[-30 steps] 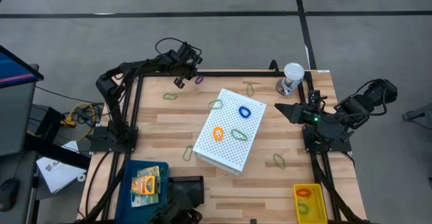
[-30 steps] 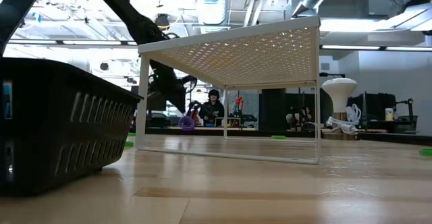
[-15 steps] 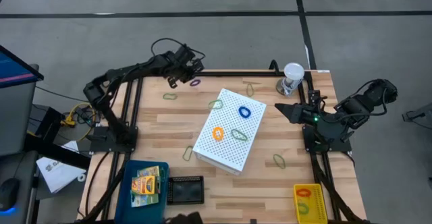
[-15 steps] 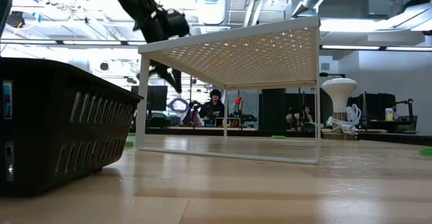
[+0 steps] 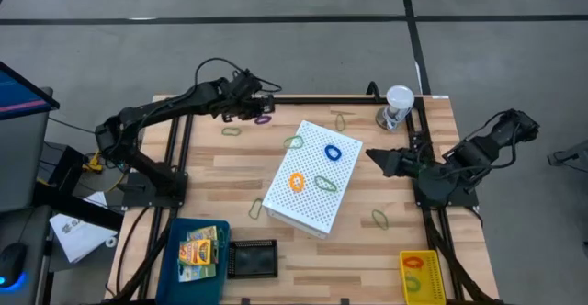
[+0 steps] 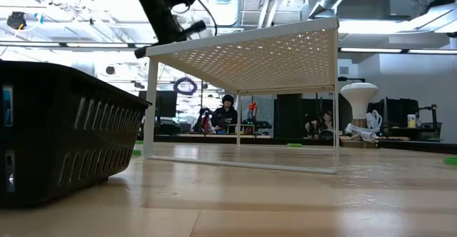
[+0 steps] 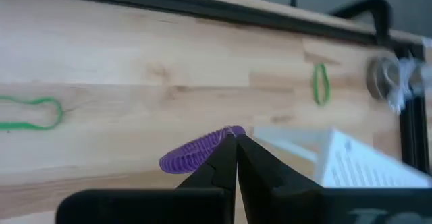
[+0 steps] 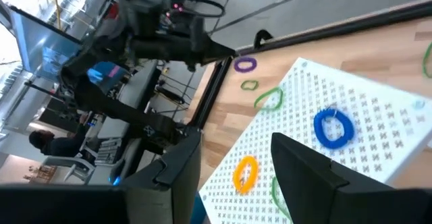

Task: Pick & Place Office Desk Supplies
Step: Put the purple spring keychain into the yellow bin

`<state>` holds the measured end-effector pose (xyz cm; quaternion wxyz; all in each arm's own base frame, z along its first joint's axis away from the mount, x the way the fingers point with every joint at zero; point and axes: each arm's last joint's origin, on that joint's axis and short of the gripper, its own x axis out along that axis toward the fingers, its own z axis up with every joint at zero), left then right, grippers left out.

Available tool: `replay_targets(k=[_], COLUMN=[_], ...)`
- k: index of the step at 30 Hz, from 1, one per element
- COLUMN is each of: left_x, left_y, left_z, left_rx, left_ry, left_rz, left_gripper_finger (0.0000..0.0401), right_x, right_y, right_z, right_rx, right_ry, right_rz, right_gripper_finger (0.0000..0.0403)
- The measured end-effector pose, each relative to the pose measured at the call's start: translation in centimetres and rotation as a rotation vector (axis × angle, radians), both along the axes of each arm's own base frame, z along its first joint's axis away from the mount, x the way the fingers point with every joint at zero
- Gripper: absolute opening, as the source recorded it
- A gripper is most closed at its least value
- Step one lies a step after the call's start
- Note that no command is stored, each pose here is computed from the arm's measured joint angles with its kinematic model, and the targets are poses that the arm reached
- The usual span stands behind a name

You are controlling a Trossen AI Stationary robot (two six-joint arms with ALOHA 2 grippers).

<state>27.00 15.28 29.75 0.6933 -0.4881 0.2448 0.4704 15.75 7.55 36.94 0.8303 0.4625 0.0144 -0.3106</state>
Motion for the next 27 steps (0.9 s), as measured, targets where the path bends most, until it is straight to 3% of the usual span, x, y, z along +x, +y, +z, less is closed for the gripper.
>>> replay_targets(k=[9,18,27], left_x=[0.8,1.7,2.9], left_y=[-6.5,-12.4,-17.3], left_z=[2.5,3.0,4.2], left_rx=[0.09,0.127,0.143], left_ry=[-0.041,-0.067,-0.258], left_rz=[-0.225,-0.427,-0.564], left_gripper_finger=[0.0,0.0,0.0], right_x=[-0.4,-1.3,-1.2], right_y=[0.9,0.5,0.5], right_z=[0.0,0.6,0.5], right_rx=[0.003,-0.002,-0.006], right_ry=[-0.039,-0.082,-0.077], right_rz=[0.003,-0.02,-0.02], right_gripper_finger=[0.0175,0.0175,0.0175])
